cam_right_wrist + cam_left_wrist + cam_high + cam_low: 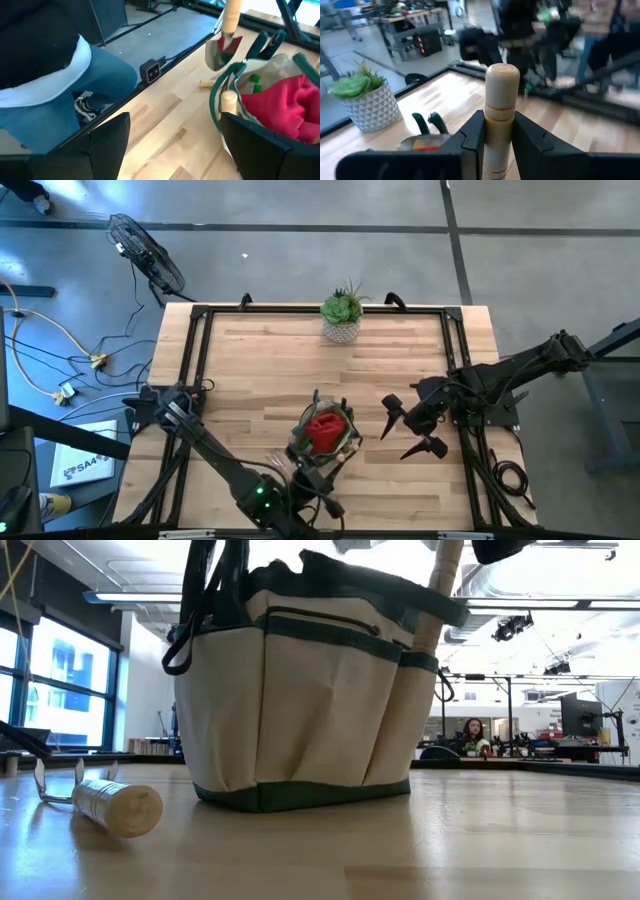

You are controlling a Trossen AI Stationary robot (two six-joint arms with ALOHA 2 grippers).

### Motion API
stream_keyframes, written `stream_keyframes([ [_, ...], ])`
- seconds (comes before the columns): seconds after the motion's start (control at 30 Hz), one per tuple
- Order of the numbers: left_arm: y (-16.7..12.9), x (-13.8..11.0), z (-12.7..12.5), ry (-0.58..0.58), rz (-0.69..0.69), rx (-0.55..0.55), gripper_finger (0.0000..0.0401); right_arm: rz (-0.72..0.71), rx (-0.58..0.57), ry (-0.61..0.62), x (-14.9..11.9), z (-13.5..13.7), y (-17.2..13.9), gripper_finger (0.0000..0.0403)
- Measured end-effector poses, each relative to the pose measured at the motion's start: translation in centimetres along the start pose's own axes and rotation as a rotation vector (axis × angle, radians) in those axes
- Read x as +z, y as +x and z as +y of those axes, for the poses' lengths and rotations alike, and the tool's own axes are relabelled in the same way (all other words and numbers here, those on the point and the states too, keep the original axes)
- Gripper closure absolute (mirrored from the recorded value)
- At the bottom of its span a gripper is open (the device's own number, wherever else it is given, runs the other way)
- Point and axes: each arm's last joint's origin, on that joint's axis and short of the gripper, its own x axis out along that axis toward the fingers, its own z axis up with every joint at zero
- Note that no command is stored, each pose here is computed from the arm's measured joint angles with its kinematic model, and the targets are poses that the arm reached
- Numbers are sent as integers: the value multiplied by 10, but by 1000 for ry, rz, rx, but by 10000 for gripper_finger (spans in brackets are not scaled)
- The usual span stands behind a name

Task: Pick & Place Garden tools in Gardening bag
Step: Put the light brown trowel into the white gardening bag

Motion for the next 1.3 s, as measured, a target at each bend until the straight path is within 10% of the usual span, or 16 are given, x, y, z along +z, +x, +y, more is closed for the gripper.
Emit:
stream_keyframes([
  [0.37,-4,-14,-9,-128,-52,34,338,31,9,0,-3,1,0,101],
  [1.3,-21,-45,25,-7,56,89,338,45,9,31,-5,1,0,101],
])
